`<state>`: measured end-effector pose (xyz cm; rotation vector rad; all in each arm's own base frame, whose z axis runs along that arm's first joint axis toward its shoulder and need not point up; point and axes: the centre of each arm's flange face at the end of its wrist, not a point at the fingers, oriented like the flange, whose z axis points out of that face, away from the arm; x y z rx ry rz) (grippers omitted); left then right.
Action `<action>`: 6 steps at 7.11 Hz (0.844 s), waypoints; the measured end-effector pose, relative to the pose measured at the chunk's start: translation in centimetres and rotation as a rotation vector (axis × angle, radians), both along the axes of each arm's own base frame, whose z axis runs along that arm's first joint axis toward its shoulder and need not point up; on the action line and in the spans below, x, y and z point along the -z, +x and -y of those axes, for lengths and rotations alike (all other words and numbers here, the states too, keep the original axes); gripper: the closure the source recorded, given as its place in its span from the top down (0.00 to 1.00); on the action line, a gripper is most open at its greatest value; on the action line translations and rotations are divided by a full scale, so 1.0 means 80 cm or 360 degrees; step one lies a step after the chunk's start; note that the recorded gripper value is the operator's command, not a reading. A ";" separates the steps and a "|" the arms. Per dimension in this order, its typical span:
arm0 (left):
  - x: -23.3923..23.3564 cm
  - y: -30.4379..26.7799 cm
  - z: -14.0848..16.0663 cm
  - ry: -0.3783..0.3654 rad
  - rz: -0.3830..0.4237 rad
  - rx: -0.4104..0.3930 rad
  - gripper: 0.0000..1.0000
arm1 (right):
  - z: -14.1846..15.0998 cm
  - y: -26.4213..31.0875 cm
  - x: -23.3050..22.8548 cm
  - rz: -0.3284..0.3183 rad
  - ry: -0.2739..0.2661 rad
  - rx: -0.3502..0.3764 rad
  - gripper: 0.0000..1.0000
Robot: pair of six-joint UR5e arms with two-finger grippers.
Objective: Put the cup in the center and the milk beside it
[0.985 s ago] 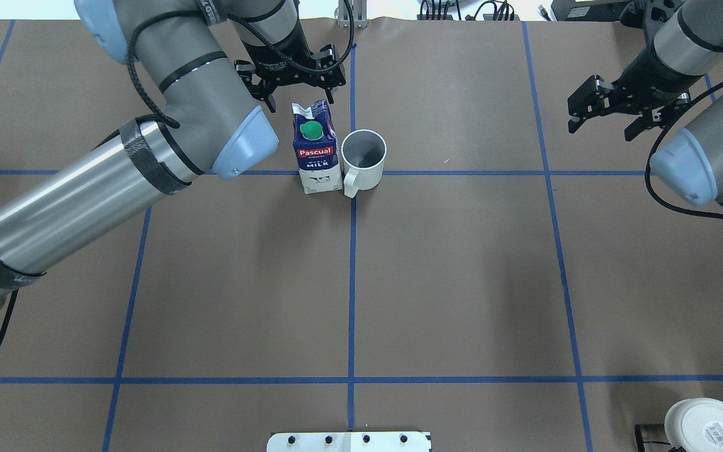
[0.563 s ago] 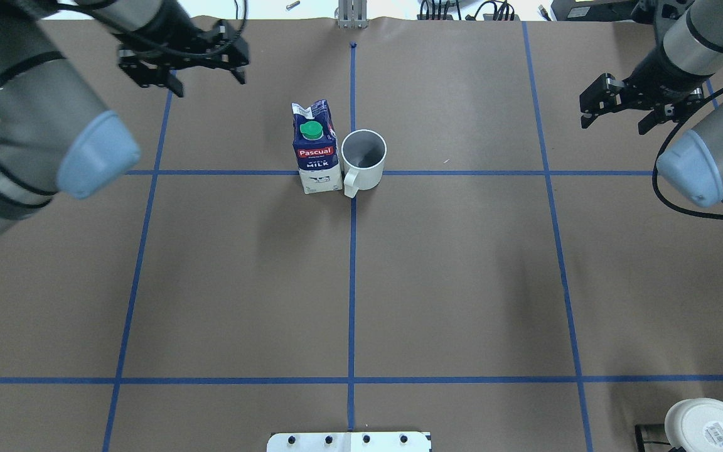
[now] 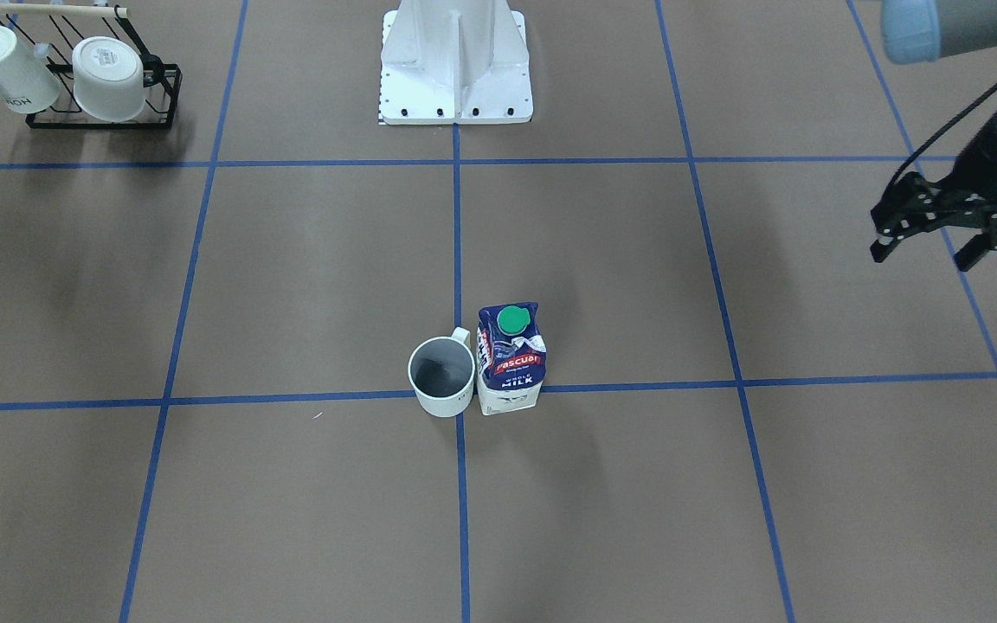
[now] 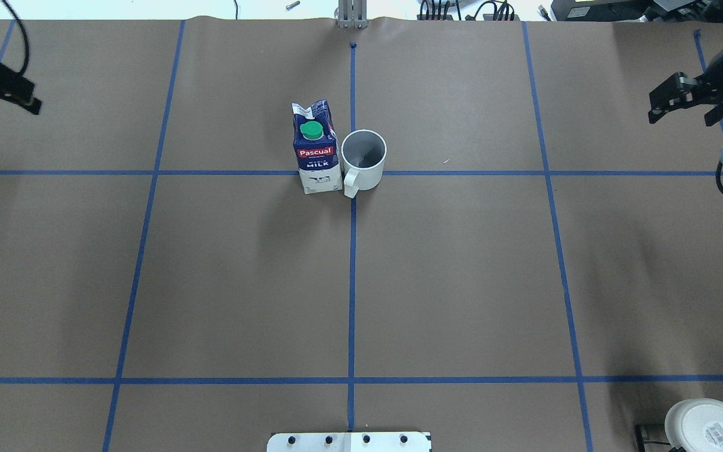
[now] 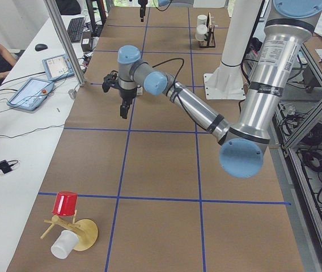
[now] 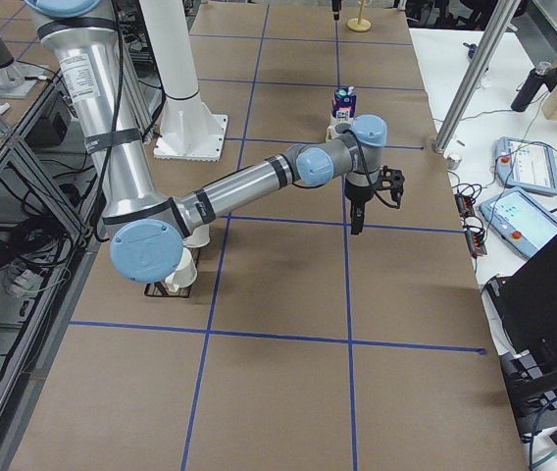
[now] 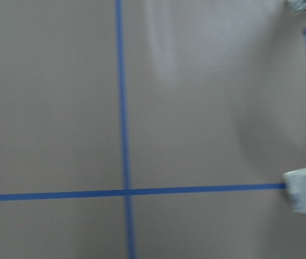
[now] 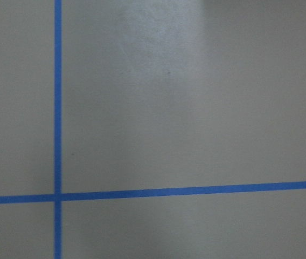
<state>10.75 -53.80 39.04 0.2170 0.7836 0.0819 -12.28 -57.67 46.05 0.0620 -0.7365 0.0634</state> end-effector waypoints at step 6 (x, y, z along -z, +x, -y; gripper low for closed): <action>-0.286 -0.214 -0.070 -0.0335 0.0086 0.0059 0.98 | -0.039 0.178 -0.192 0.0087 -0.0078 0.0112 1.00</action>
